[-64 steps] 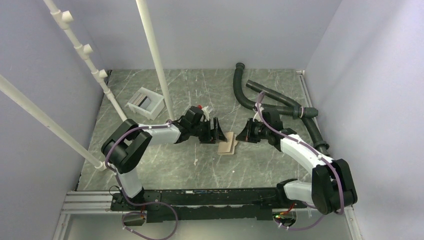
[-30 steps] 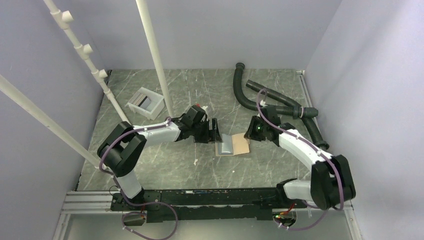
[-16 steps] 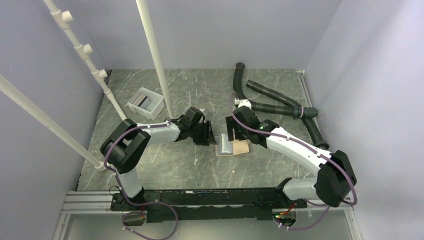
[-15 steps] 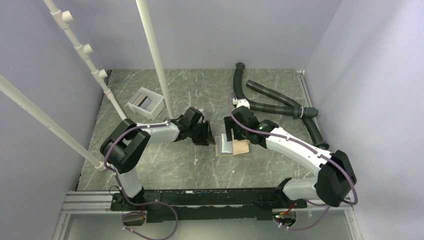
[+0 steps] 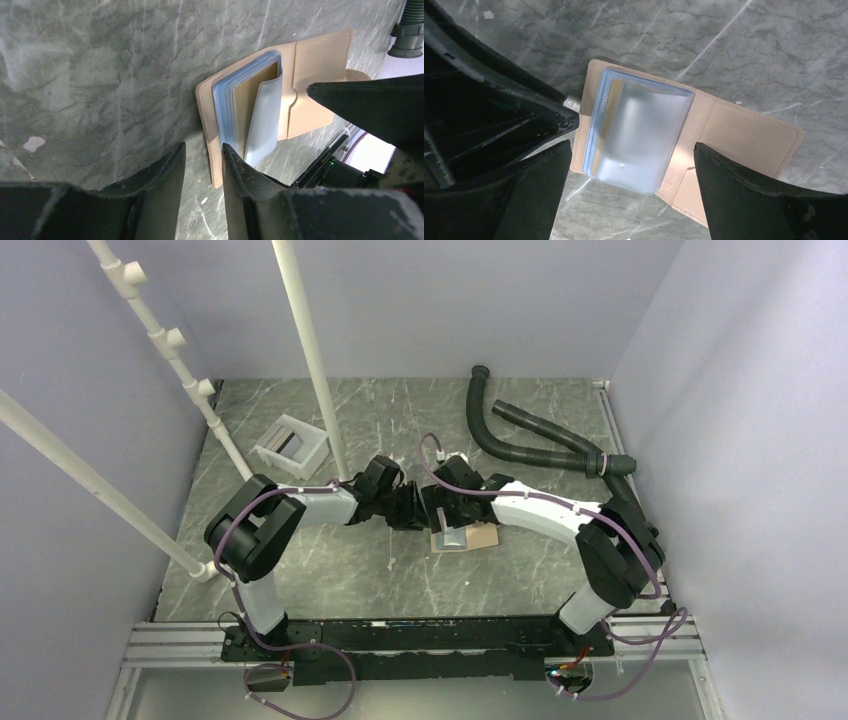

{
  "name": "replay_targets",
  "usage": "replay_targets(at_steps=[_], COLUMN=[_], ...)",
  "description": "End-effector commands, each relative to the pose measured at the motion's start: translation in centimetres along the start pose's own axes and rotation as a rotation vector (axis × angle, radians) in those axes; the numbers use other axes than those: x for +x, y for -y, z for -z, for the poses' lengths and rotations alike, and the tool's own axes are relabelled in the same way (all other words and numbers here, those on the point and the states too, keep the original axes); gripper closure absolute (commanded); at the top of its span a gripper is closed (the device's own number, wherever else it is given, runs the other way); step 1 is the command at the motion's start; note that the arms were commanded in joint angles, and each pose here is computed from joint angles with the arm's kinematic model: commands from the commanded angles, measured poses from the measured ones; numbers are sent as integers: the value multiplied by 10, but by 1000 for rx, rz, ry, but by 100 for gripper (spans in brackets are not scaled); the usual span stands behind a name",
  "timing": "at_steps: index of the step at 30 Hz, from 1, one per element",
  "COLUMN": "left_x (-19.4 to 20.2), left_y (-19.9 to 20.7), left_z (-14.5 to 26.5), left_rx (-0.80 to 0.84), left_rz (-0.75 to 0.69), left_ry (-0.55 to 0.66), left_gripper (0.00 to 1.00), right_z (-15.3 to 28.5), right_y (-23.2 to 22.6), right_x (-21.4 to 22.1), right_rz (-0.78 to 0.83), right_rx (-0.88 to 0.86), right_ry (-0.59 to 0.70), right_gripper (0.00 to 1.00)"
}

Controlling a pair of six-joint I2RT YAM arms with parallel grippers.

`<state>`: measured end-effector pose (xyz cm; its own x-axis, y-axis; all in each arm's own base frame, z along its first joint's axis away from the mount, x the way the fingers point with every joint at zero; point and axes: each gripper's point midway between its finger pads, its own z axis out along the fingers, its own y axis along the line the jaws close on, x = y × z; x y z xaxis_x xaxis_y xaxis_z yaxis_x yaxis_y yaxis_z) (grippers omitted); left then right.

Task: Put the credit cards into the card holder
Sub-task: Open the card holder at the center of the board.

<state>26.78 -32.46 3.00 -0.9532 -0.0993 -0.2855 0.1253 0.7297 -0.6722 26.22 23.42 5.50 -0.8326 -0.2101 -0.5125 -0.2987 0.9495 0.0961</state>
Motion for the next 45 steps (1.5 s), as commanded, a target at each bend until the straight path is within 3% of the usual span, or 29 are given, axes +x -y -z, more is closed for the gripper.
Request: replay_targets(at_steps=[1,7,14,22,30,43,45], left_x=[7,5,0,-9,-14,-1,5], left_y=[-7,-7,-3,31,55,47,35], left_z=[1,4,11,20,12,-35,-44], left_rx=[-12,-18,-31,87,164,104,26], left_rz=[11,5,-17,-54,-85,-125,-118], left_ry=[-10,-2,15,11,-25,-117,-132], left_gripper=[61,61,59,52,53,80,88], right_z=[-12,-21,-27,-13,-5,-5,-5], right_y=[0,11,12,9,13,24,28], right_x=[-3,9,16,12,10,14,15], right_rz=[-26,-28,-71,-231,-364,-455,-462], right_rx=[21,80,41,-290,-531,-612,-595], right_ry=[14,-14,-29,-3,30,50,46], right_gripper=[6,8,28,56,65,64,62])
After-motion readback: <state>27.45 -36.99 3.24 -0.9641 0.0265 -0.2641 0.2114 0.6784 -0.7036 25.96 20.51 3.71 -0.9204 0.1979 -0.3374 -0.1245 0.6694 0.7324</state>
